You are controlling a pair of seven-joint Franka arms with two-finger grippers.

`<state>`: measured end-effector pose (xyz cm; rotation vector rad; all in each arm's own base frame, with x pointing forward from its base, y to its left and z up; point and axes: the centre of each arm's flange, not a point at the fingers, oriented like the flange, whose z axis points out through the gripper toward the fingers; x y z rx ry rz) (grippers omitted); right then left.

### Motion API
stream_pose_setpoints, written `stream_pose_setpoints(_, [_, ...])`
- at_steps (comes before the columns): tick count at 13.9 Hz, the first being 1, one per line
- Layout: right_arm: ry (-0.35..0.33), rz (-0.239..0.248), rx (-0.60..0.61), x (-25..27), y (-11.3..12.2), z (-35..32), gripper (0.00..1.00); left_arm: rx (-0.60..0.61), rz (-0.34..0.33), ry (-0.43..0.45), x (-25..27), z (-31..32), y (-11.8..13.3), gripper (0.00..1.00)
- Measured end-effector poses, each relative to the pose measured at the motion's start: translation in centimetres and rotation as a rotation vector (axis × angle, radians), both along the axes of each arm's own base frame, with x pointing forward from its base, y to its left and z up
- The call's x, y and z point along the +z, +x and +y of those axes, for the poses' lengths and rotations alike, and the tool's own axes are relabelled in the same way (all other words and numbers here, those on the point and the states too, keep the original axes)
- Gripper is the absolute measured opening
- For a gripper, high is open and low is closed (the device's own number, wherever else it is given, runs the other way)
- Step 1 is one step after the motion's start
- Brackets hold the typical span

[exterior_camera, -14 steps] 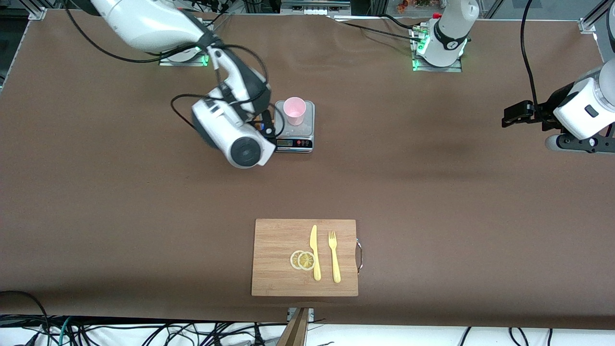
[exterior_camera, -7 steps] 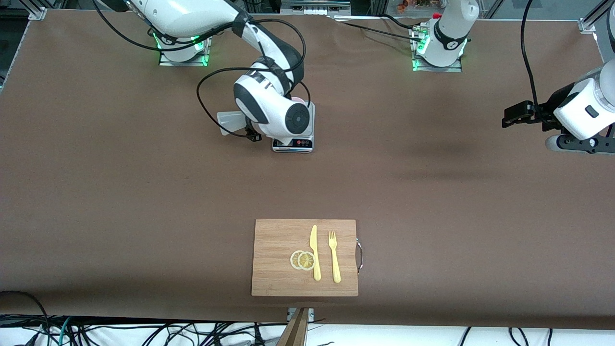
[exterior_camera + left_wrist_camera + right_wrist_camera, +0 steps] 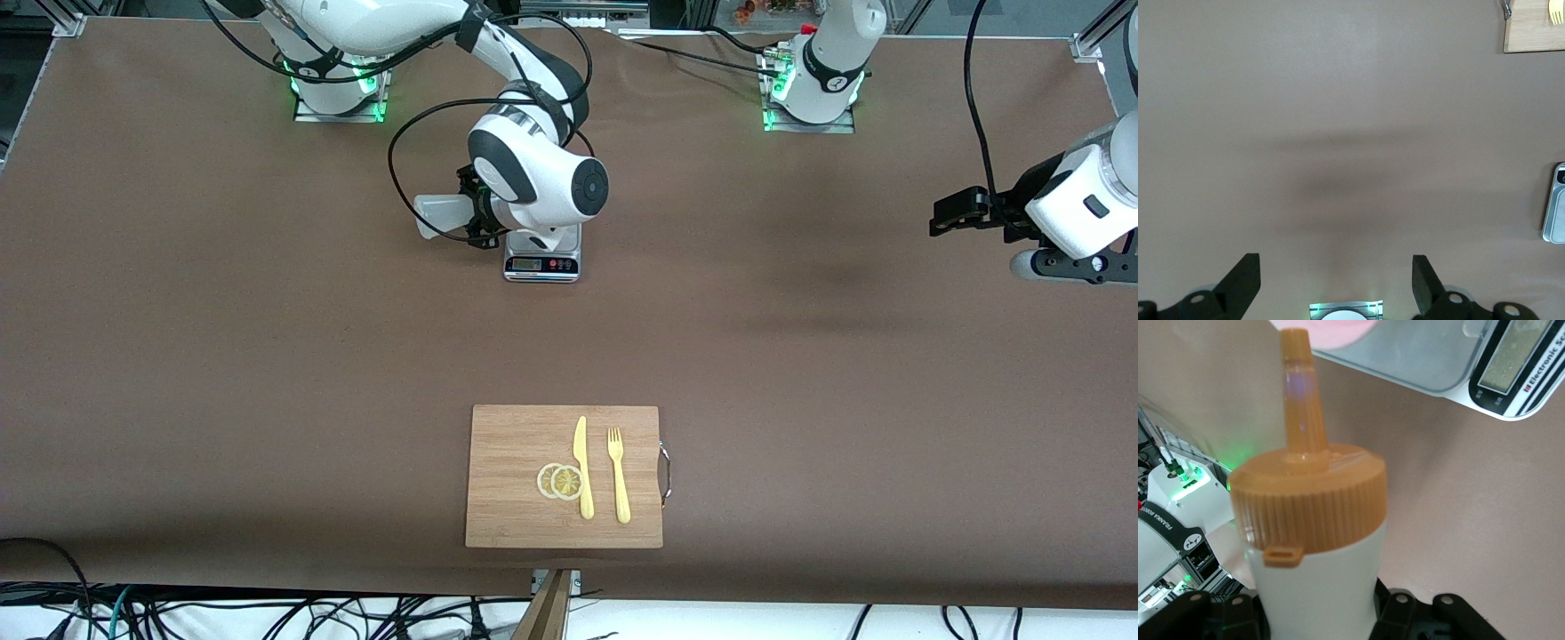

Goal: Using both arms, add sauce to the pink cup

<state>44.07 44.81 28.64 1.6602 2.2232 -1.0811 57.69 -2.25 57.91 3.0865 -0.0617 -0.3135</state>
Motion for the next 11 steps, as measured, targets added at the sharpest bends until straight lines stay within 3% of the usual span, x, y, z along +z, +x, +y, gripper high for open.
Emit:
stream_pose_setpoints(6, [-0.036, -0.043, 0.006, -0.9, -0.7, 0.8, 0.37, 0.001, 0.0, 0.0, 0.0, 0.0, 0.0, 1.0])
stream_pose_setpoints(11, [-0.103, -0.126, 0.019, -1.0, -2.3, 2.0, 0.37, 0.0, 0.0, 0.0, 0.0, 0.0, 0.0, 1.0])
